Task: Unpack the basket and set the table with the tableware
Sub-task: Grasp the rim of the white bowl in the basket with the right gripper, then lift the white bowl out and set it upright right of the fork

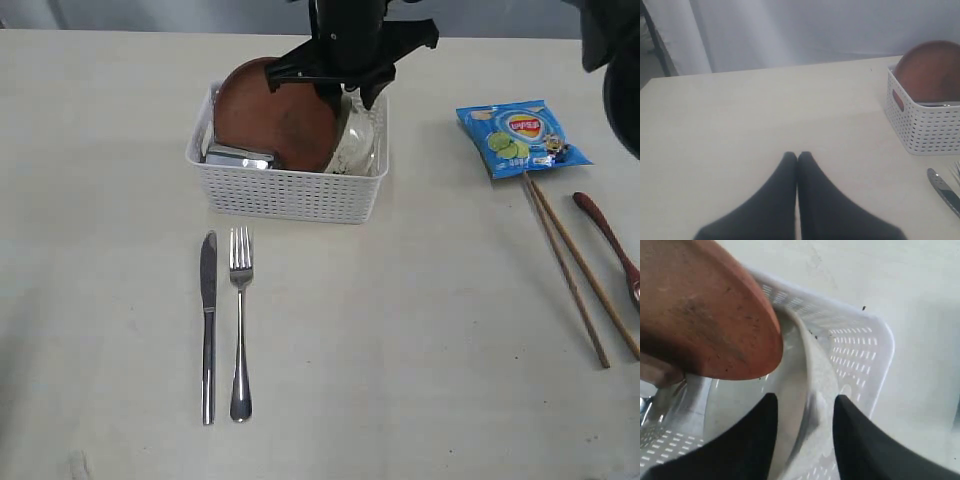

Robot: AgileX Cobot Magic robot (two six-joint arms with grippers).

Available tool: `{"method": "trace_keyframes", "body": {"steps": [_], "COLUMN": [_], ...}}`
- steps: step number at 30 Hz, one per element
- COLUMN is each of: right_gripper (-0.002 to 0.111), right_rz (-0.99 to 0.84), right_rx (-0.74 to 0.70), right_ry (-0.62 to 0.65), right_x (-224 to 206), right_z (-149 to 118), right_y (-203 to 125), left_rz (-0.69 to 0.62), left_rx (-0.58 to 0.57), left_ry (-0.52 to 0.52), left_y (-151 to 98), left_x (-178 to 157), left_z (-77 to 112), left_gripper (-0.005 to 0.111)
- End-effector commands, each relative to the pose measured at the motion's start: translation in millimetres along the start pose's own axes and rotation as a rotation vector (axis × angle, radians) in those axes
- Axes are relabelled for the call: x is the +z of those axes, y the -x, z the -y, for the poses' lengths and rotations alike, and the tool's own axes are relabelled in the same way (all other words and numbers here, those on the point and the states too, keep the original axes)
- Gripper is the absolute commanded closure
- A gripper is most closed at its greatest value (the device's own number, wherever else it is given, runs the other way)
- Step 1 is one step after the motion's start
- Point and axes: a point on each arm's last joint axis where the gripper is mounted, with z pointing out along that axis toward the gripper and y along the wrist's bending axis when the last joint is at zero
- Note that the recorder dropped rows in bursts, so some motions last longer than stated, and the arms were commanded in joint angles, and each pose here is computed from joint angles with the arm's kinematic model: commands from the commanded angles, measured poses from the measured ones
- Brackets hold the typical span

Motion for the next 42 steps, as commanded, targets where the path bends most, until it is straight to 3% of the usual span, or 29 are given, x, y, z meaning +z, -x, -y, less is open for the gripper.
{"method": "trace_keyframes", "body": {"steps": [1,9,13,17,23,27,37,42], "right_gripper": [0.073,0.075,0.108,0.109,0.109,0.109,0.109,0.109], "right_rz": [-0.033,-0.062,-0.052,-0.024,0.141,0.191,0.310,0.352], "right_rx": [0.011,-0.027,-0.081,-0.105,-0.207,-0.268,-0.257,-0.148], "right_ry": [0.000,-0.009,-0.007,-0.033,-0.192,-0.232,-0.201,-0.111], "right_x": [13.8,28.4,23.8,16.2,-31.8,-50.4,-113.4,-147.9], "right_z": [-3.1,-6.2,-4.9,-0.8,8.4,9.0,28.0,59.2], "right_y": [-0.7,-2.3,-1.6,0.4,6.2,5.9,-1.2,-8.0], "left_rz": [0.011,0.011,0.011,0.011,0.011,0.011,0.011,0.011], "left_rx": [0.003,0.003,0.003,0.003,0.003,0.003,0.003,0.003], "left_ry": [-0.005,-0.005,-0.005,-0.005,-0.005,-0.005,-0.005,-0.005], "left_y": [0.2,0.2,0.2,0.2,0.2,0.2,0.2,0.2], "left_x": [0.0,0.0,0.0,0.0,0.0,0.0,0.0,0.0], "left_z": [0.3,0.3,0.3,0.3,0.3,0.3,0.3,0.3], "left_gripper": [0.107,0.107,0.107,0.107,0.107,0.107,0.107,0.107]}}
